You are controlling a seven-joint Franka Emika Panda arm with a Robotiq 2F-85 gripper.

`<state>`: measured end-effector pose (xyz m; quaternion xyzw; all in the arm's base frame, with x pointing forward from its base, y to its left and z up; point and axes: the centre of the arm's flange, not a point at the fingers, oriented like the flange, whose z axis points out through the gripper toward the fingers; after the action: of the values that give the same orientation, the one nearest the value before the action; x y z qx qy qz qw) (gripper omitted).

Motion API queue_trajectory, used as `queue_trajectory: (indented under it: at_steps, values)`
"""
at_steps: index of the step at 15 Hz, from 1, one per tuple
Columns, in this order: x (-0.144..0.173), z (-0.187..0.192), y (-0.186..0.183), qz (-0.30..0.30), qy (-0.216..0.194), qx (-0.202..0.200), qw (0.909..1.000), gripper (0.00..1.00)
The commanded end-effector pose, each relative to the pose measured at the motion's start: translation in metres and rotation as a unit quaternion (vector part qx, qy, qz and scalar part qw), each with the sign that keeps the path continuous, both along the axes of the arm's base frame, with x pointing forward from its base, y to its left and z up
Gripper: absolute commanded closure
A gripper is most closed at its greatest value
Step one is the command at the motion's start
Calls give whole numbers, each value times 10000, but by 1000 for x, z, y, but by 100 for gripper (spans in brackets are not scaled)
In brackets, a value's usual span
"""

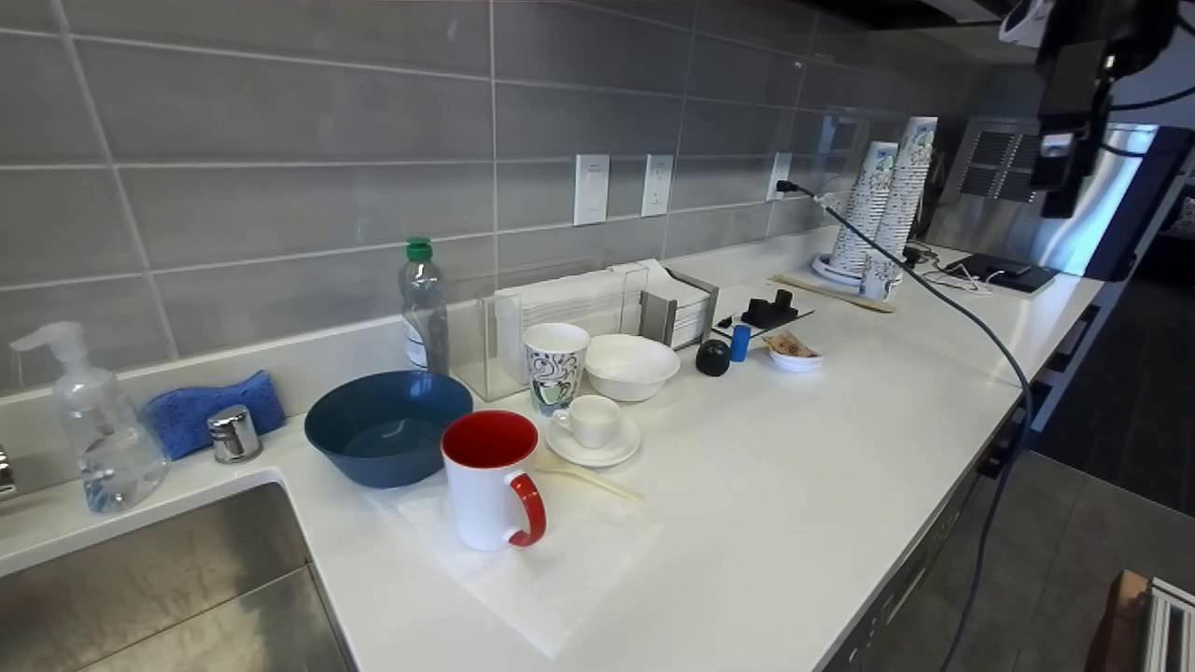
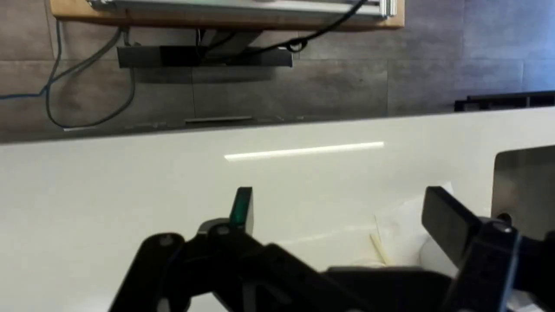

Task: Move the white bowl forwards then move it to the right.

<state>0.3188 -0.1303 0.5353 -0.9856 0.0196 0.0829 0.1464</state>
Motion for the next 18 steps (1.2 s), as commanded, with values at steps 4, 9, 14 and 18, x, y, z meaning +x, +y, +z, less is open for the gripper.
queue_trajectory:
  at_steps: [4, 9, 14, 18]
  values:
    - [114, -58, 22, -657, -640, 103, 9957, 0]
    - [179, -119, 26, -1084, -1107, 243, 9876, 0]
    - [233, -184, 43, -1303, -1134, 501, 9837, 0]
    - [228, -202, 53, -1381, -976, 445, 9846, 0]
